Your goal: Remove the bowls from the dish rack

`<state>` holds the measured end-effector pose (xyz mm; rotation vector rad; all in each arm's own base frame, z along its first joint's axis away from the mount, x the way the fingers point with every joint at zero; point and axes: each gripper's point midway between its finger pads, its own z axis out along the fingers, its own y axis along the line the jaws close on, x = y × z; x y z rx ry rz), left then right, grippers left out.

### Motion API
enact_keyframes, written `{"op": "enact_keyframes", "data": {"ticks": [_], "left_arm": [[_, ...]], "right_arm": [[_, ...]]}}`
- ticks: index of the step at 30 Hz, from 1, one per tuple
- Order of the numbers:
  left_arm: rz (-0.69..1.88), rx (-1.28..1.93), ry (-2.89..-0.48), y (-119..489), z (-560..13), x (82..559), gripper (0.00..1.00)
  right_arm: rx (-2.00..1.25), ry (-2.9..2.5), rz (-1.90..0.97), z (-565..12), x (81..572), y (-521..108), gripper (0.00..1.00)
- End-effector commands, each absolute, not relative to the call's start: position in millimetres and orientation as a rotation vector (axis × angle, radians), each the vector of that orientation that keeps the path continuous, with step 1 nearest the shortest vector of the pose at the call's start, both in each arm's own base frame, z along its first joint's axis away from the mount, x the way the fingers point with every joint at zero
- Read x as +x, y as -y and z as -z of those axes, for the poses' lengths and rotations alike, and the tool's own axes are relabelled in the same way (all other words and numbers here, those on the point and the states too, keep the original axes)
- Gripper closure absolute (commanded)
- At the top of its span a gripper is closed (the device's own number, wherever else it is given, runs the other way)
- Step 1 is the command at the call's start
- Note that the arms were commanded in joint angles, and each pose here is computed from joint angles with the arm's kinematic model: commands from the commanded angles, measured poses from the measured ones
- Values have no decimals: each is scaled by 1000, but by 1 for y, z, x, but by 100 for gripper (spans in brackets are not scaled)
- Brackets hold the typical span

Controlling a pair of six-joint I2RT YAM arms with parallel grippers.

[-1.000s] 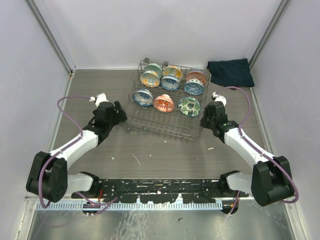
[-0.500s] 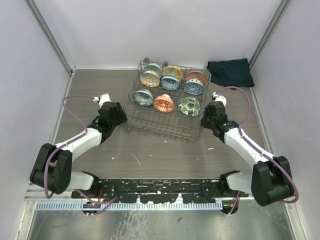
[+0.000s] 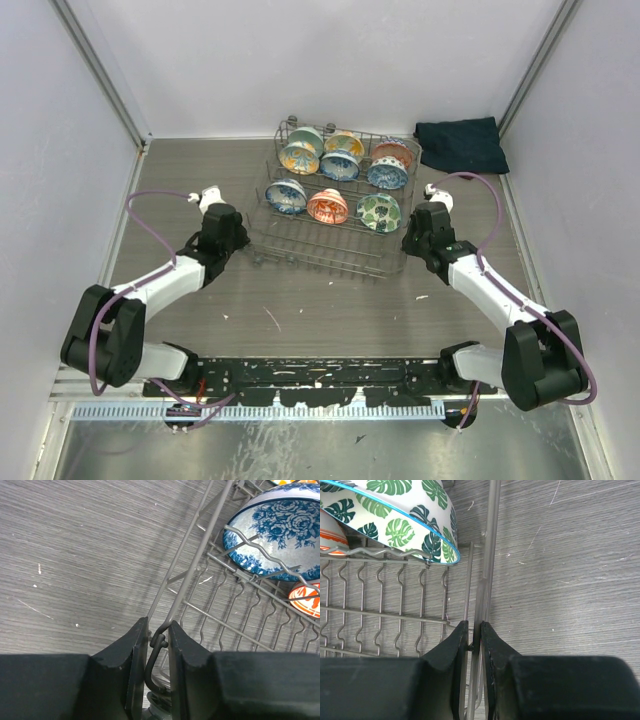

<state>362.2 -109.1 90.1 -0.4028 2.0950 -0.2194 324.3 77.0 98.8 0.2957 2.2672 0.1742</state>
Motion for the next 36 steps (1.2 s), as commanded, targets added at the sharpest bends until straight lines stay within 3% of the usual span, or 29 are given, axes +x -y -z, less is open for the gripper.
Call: {"op": "enact_keyframes", "data": {"ticks": [1, 10, 36], "left_arm": [[227, -412, -2035, 110, -107, 374, 74], [199, -427, -2044, 105, -108, 370, 99], [-28, -560, -1960, 47, -125, 341, 100]], "right_arm": [[286, -2229, -159, -113, 335, -75, 97], [254, -2221, -157, -116, 336, -81, 99], [145, -2187, -177, -126, 341, -125, 99]]}}
